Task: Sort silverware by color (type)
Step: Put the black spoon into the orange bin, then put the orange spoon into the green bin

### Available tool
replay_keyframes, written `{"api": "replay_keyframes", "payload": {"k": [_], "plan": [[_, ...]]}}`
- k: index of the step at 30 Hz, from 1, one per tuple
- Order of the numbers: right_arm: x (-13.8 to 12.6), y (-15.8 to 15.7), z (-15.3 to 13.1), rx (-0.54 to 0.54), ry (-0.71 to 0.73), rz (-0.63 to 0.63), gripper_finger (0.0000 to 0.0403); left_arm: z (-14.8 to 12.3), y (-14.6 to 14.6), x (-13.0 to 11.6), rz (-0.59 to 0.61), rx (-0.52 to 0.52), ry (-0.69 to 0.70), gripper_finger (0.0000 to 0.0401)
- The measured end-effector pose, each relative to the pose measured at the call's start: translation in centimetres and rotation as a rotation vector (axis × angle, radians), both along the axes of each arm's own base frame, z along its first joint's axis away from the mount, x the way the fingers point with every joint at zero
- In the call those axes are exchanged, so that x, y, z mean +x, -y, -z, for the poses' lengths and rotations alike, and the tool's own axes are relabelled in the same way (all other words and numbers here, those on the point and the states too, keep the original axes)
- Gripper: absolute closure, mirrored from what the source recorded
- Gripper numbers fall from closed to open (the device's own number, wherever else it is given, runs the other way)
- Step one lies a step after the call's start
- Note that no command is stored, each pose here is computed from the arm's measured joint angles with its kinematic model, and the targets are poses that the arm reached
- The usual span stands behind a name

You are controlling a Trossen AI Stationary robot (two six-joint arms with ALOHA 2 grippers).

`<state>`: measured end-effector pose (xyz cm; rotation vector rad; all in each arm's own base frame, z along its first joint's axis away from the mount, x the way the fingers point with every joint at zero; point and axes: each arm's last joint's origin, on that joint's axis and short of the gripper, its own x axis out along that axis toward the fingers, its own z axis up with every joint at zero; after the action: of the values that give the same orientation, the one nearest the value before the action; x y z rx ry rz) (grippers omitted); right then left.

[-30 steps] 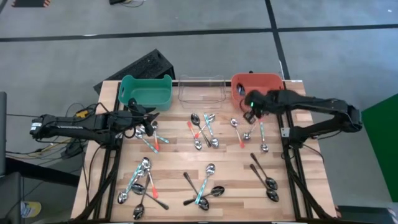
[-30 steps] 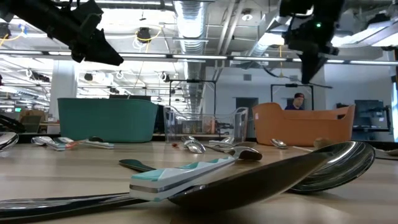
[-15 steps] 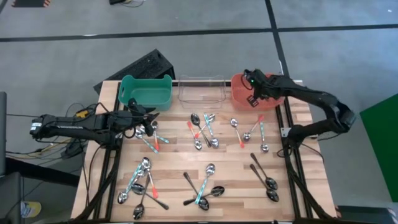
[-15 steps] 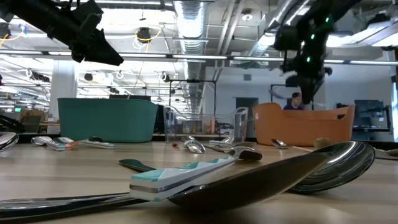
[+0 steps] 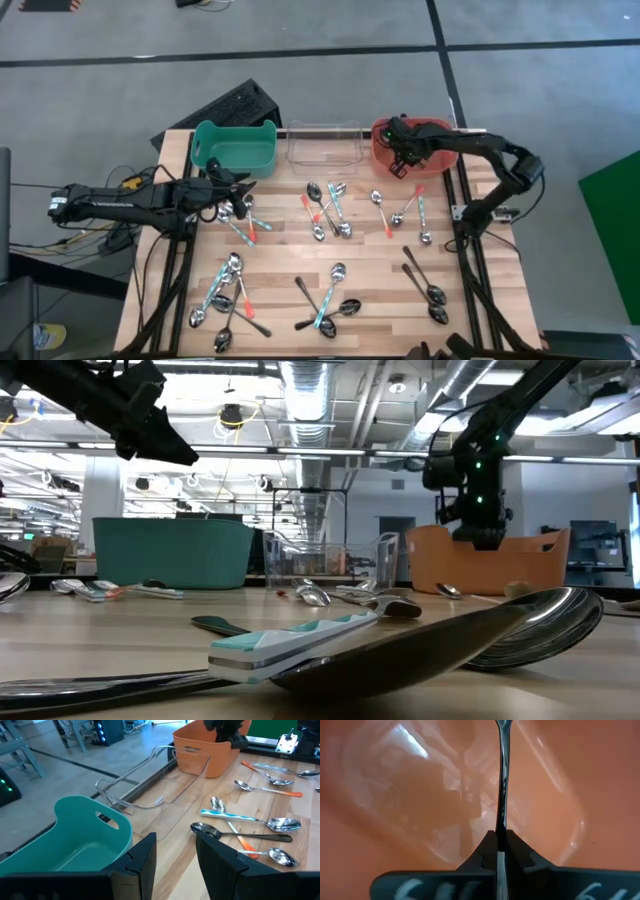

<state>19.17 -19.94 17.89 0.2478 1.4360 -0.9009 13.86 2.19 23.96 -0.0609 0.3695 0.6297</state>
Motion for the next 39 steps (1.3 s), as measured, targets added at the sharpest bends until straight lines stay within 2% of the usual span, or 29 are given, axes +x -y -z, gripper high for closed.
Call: {"api": "replay_keyframes", "payload": {"k": [6, 13, 20, 26, 32, 36, 39], "plan": [[0.1, 0.4, 1.5, 0.039, -0.041, 0.005, 0.0378, 0.0, 0.0, 0.0, 0.000, 0.000, 0.000, 0.0276], [0.2, 0.4, 1.7, 0.044, -0.048, 0.004, 0.0325, 0.0, 0.0, 0.0, 0.000, 0.000, 0.000, 0.0276], [0.1, 0.2, 0.8, -0.022, -0.070, 0.011, 0.0294, 0.0, 0.0, 0.0, 0.000, 0.000, 0.001, 0.0276], [0.3, -1.0, -2.2, -0.087, -0.055, 0.004, 0.0290, 0.0, 0.0, 0.8, 0.021, 0.033, -0.011, 0.0275], [0.8, -3.2, -6.6, -0.147, 0.041, -0.011, 0.0290, 0.5, 0.1, 2.9, 0.132, 0.087, -0.046, 0.0266], [0.8, -5.1, -9.4, -0.185, 0.117, -0.028, 0.0289, 1.9, 0.0, 3.8, 0.115, 0.050, -0.129, 0.0253], [0.6, -6.6, -11.0, -0.204, 0.174, -0.035, 0.0289, 3.1, 0.0, 4.2, 0.068, -0.046, -0.160, 0.0244]]}}
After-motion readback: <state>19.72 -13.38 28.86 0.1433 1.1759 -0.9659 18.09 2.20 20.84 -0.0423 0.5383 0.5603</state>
